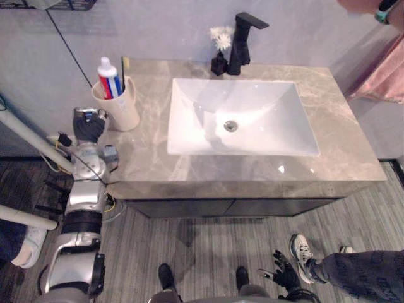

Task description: Organize washtable

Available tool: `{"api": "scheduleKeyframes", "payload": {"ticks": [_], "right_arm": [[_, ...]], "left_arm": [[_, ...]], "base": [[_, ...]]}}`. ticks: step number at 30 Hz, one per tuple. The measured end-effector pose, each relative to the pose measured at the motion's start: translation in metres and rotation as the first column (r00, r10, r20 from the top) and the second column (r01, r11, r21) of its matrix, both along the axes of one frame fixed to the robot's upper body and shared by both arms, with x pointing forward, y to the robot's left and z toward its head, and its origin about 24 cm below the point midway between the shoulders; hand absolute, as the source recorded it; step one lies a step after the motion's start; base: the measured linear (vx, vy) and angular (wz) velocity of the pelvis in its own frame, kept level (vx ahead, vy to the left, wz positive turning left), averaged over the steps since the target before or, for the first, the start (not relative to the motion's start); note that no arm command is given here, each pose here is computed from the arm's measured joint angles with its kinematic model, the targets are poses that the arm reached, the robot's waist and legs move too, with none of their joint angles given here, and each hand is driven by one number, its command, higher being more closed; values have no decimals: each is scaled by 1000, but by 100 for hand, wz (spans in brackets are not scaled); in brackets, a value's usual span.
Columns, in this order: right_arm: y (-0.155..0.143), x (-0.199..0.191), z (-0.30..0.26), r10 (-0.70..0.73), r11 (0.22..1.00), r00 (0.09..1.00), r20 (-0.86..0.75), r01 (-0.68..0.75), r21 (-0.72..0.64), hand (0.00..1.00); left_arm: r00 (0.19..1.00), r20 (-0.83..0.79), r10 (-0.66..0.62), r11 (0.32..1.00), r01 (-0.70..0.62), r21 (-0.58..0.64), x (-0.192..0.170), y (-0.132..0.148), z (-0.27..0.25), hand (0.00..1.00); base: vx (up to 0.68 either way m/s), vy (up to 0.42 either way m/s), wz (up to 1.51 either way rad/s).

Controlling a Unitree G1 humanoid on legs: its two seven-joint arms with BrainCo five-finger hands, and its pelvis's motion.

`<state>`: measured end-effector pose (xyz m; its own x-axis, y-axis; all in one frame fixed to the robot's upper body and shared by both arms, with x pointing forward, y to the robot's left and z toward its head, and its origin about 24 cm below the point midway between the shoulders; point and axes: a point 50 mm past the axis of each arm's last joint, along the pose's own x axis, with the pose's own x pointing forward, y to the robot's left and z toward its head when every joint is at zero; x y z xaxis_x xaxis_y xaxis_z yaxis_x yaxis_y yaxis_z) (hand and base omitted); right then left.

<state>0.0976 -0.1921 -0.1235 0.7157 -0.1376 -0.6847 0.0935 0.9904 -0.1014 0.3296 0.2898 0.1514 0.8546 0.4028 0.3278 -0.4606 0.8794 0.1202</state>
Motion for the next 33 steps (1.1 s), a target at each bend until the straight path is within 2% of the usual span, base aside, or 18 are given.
{"api": "scheduleKeyframes", "payload": {"ticks": [15,33], "right_arm": [[1,8,2,-1,1000,1000,23,1,-2,0],[5,9,2,-20,1000,999,27,20,10,0]], "left_arm": [[999,8,46,999,-46,-24,9,7,9,100],[1000,8,-13,999,14,-32,19,-15,9,100]], "base": [[0,-1,0],[-33,-6,1]]}}
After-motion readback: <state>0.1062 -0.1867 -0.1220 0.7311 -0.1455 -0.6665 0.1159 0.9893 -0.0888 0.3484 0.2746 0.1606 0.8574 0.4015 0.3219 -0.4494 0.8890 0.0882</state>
